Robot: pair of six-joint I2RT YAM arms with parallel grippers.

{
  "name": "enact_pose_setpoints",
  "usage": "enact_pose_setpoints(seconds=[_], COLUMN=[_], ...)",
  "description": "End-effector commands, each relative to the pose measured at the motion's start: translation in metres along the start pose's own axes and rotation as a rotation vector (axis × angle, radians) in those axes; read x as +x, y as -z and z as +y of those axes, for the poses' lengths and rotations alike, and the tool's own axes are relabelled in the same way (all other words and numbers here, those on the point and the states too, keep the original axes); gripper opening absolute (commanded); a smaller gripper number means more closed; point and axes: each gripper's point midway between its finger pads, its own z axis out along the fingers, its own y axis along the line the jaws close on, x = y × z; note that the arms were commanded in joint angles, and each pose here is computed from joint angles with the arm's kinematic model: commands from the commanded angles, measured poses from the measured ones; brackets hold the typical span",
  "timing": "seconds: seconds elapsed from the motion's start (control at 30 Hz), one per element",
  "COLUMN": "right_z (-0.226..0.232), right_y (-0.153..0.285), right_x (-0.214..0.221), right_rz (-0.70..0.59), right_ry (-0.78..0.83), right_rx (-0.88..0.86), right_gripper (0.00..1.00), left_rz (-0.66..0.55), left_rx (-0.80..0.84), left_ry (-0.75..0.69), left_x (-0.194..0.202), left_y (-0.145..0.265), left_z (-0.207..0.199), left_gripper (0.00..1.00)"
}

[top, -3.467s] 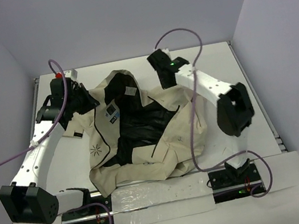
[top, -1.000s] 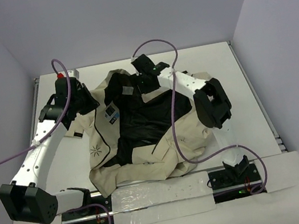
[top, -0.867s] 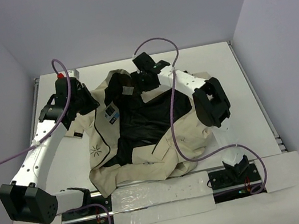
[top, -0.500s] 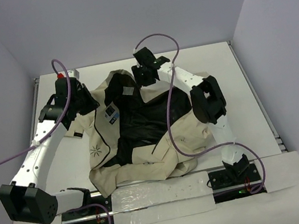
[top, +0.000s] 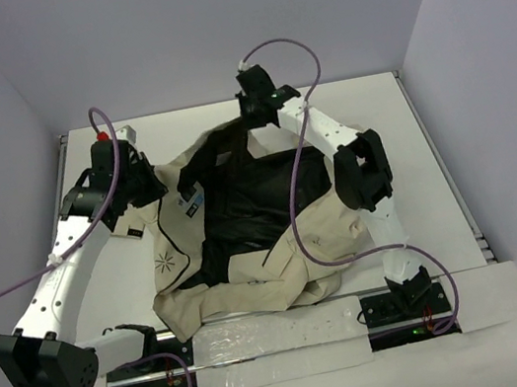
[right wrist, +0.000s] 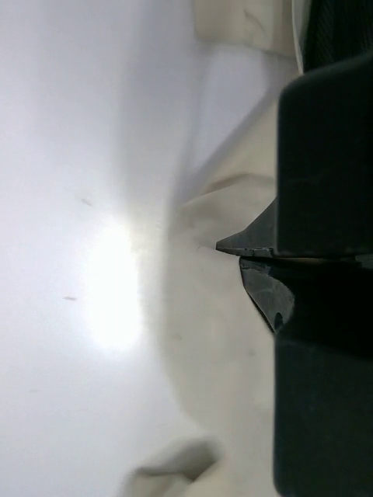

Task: Zip up the jacket

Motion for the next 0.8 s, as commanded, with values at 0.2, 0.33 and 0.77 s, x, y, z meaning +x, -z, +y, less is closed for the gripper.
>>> enact_pose_setpoints(seconds=[0.2,0.33,0.77], right_z=[-0.026,-0.039,-0.076], right_y=[-0.007,0.015,0.165], right_x=[-0.088,-0.081,0.02], right_rz=[-0.263,-0.253,-0.173], right_ry=[-0.133,-0.14,-0.208], right_rx=[0.094,0.167,0.189], right_gripper=[0.62,0.72,0.77], left_rz=[0.051,0.053,0.001], left_rx=[0.13,0.137,0.159], left_ry=[-0.011,-0.02,-0.153], left_x=[0.012,0.017,0.043], left_y=[0.006,0.001,-0.022], left_z=[-0.033,-0.041,-0.155], left_gripper=[0.0,0.0,0.03])
